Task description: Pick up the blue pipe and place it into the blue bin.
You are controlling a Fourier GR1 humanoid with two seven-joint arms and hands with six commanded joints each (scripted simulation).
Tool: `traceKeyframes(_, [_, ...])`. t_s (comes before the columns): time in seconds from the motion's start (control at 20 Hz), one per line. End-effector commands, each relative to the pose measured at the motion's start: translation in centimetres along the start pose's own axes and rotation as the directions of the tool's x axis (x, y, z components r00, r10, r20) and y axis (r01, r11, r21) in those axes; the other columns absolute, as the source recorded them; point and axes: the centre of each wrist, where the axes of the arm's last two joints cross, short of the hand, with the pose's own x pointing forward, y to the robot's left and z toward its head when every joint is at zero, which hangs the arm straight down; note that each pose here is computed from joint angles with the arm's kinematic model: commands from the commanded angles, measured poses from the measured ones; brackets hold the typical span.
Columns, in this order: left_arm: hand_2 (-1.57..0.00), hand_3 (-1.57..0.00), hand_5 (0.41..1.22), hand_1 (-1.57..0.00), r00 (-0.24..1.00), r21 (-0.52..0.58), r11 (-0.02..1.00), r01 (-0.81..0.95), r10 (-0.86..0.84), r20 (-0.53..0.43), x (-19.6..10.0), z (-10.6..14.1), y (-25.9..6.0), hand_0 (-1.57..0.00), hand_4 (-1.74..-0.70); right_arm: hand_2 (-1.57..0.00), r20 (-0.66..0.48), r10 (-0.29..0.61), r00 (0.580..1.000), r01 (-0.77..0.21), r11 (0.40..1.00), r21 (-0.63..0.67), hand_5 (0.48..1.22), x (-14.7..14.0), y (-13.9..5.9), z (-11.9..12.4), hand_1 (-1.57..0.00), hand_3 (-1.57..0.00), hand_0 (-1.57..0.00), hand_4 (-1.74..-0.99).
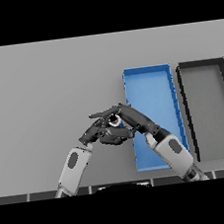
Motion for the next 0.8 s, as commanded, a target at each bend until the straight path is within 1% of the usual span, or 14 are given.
traceKeyframes(0.0, [-0.06, -0.05, 0.538, -0.06, 1.000, 0.005, 1.000, 0.008, -0.008, -0.008, 0.0, 0.2, 0.0, -0.06, -0.96, -1.57, 0.000, -0.004, 1.000, 0.004, 1.000, -0.002, 1.220, -0.1, 0.0, 0.0, -1.57, -1.57, -1.57, -1.741])
traceKeyframes(0.05, [-0.04, -0.04, 0.513, -0.05, 1.000, 0.006, 1.000, 0.015, -0.015, -0.014, -0.2, 0.1, 0.0, -0.05, -0.95, -1.57, 0.015, -0.014, 1.000, 0.014, 1.000, -0.010, 1.220, -0.1, 0.1, -0.1, -1.57, -1.57, -1.57, -1.741])
traceKeyframes(0.1, [-0.04, -0.03, 0.495, -0.04, 1.000, 0.012, 1.000, 0.019, -0.019, -0.025, -0.4, 0.3, 0.2, -0.04, -0.94, -1.57, 0.018, -0.048, 0.999, 0.048, 0.999, -0.005, 1.220, -0.1, 0.0, -0.3, -1.57, -1.57, -1.57, -1.741])
traceKeyframes(0.15, [-0.03, -0.03, 0.484, -0.03, 1.000, 0.009, 1.000, 0.020, -0.019, -0.016, -0.3, 0.4, 0.0, -0.03, -0.93, -1.57, 0.032, -0.092, 0.995, 0.093, 0.996, -0.008, 1.220, 0.4, -0.2, -0.5, -1.57, -1.57, -1.57, -1.741])
traceKeyframes(0.2, [-0.02, -0.02, 0.482, -0.02, 0.999, 0.010, 1.000, 0.015, -0.015, -0.034, -0.5, 0.2, -0.3, -0.03, -0.92, -1.57, 0.040, -0.103, 0.994, 0.103, 0.995, -0.006, 1.221, 0.9, -0.5, -0.6, -1.57, -1.57, -1.57, -1.741])
traceKeyframes(0.25, [-0.02, -0.02, 0.474, -0.02, 0.999, 0.007, 1.000, 0.013, -0.013, -0.031, -0.4, 0.3, -0.3, -0.02, -0.92, -1.57, 0.044, -0.139, 0.989, 0.139, 0.990, -0.012, 1.221, 1.6, -0.8, -0.5, -1.57, -1.57, -1.57, -1.741])
traceKeyframes(0.3, [-0.01, -0.01, 0.470, -0.01, 0.999, 0.005, 1.000, 0.018, -0.018, -0.047, -0.5, 0.2, -0.1, -0.02, -0.91, -1.57, 0.068, -0.165, 0.984, 0.166, 0.986, -0.019, 1.221, 2.8, -1.3, -0.5, -1.57, -1.57, -1.57, -1.741])
traceKeyframes(0.4, [-0.01, -0.01, 0.456, -0.01, 0.999, 0.009, 1.000, 0.019, -0.019, -0.045, -0.5, 0.3, -0.1, -0.01, -0.91, -1.57, 0.090, -0.186, 0.978, 0.188, 0.982, -0.012, 1.221, 4.7, -2.5, -0.9, -1.57, -1.57, -1.57, -1.741])
traceKeyframes(0.45, [-0.01, -0.01, 0.450, -0.01, 0.999, 0.004, 1.000, 0.017, -0.017, -0.049, -0.5, 0.2, -0.3, -0.01, -0.91, -1.57, 0.106, -0.190, 0.976, 0.192, 0.981, -0.008, 1.221, 5.9, -3.2, -1.1, -1.57, -1.57, -1.57, -1.741])
traceKeyframes(0.5, [-0.01, 0.00, 0.445, -0.01, 0.999, 0.005, 1.000, 0.018, -0.018, -0.049, -0.5, -0.1, -0.3, -0.01, -0.91, -1.57, 0.135, -0.187, 0.973, 0.189, 0.982, -0.002, 1.221, 7.2, -4.4, -1.3, -1.57, -1.57, -1.57, -1.741])
traceKeyframes(0.55, [0.00, 0.00, 0.441, 0.00, 0.999, 0.003, 1.000, 0.013, -0.012, -0.040, -0.3, 0.1, -0.2, 0.00, -0.91, -1.57, 0.161, -0.182, 0.970, 0.184, 0.983, 0.003, 1.221, 8.1, -5.4, -1.5, -1.57, -1.57, -1.57, -1.741])
traceKeyframes(0.6, [0.00, 0.00, 0.437, 0.00, 0.999, 0.003, 1.000, 0.012, -0.012, -0.053, -0.4, 0.3, 0.4, 0.00, -0.91, -1.57, 0.191, -0.190, 0.963, 0.195, 0.981, -0.008, 1.221, 9.4, -6.4, -1.7, -1.57, -1.57, -1.57, -1.741])
traceKeyframes(0.7, [0.00, 0.00, 0.433, 0.00, 0.998, 0.010, 1.000, 0.013, -0.012, -0.061, -0.2, 0.1, 0.1, 0.00, -0.90, -1.57, 0.239, -0.133, 0.962, 0.168, 0.977, -0.134, 1.221, 10.9, -9.2, -1.4, -1.57, -1.57, -1.57, -1.741])
traceKeyframes(0.75, [0.00, 0.00, 0.432, 0.00, 0.998, 0.007, 1.000, 0.015, -0.014, -0.064, -0.2, 0.2, 0.0, 0.00, -0.90, -1.57, 0.233, -0.107, 0.966, 0.152, 0.971, -0.186, 1.221, 11.6, -10.0, -1.1, -1.57, -1.57, -1.57, -1.741])
